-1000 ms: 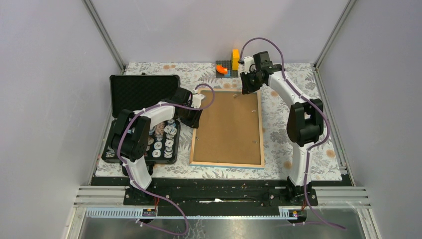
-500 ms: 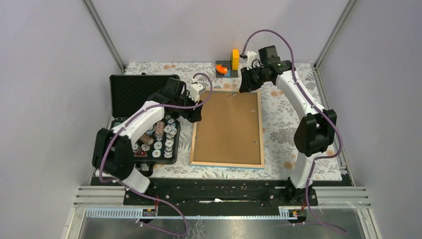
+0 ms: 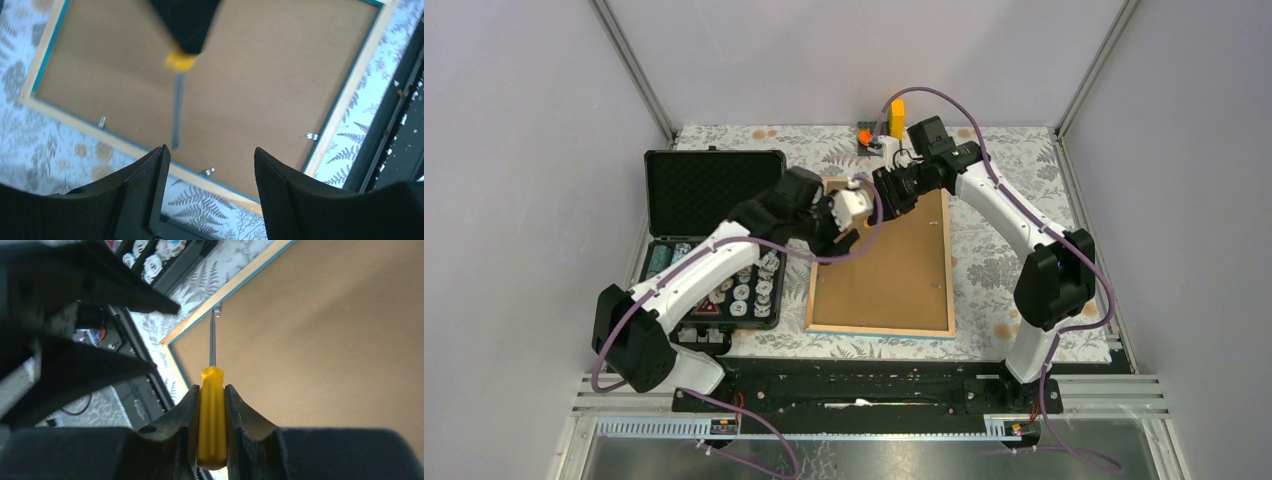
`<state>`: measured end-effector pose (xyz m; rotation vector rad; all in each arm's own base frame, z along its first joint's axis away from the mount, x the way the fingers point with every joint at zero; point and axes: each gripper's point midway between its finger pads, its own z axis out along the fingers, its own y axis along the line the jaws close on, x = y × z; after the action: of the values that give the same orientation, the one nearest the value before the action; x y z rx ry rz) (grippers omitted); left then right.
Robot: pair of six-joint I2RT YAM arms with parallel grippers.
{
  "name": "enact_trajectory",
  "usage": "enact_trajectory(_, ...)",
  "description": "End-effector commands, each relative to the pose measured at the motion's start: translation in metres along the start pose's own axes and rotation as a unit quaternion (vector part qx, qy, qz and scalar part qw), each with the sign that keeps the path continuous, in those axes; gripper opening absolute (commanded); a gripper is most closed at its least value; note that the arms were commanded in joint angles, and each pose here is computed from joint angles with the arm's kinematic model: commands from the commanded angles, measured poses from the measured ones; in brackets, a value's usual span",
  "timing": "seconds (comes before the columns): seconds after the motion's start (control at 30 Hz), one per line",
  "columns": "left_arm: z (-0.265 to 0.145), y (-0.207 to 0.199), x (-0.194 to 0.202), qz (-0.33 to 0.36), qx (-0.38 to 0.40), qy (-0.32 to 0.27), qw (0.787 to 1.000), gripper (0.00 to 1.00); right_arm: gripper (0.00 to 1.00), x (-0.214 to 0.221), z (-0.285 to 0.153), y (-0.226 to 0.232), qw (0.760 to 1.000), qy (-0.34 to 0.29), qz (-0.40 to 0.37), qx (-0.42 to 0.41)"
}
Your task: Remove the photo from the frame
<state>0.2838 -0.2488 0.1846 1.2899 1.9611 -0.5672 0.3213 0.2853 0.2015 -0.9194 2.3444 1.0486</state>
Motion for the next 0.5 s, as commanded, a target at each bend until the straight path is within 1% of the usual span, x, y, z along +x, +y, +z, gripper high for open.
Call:
enact_trajectory(0.0,0.001,-0.017,-0.020,0.110,-0.038,0.008,0.993,0.66,0.00,-0.003,-0.003,0.037,0.997,-0.012,0.005,-0.077)
enact_trajectory(0.07,0.006,-0.019,-0.021,0.118,-0.050,0.016,0.992,0.63,0.00,-0.001,-0.003,0.042,0.996,-0.010,0.010,-0.093)
enact_trajectory(0.13,0.010,-0.018,-0.023,0.112,-0.057,0.017,0.992,0.60,0.00,0.001,-0.004,0.045,0.995,-0.009,0.010,-0.099)
enact_trajectory(0.23,0.014,-0.015,-0.027,0.108,-0.066,0.016,0.992,0.53,0.00,0.004,-0.005,0.049,0.994,-0.007,0.010,-0.105)
enact_trajectory(0.4,0.020,-0.021,-0.026,0.111,-0.061,0.022,0.992,0.33,0.00,0.012,-0.007,0.054,0.993,-0.004,0.011,-0.116)
enact_trajectory(0.47,0.022,-0.021,-0.023,0.107,-0.061,0.027,0.992,0.28,0.00,0.014,-0.009,0.056,0.993,-0.003,0.010,-0.118)
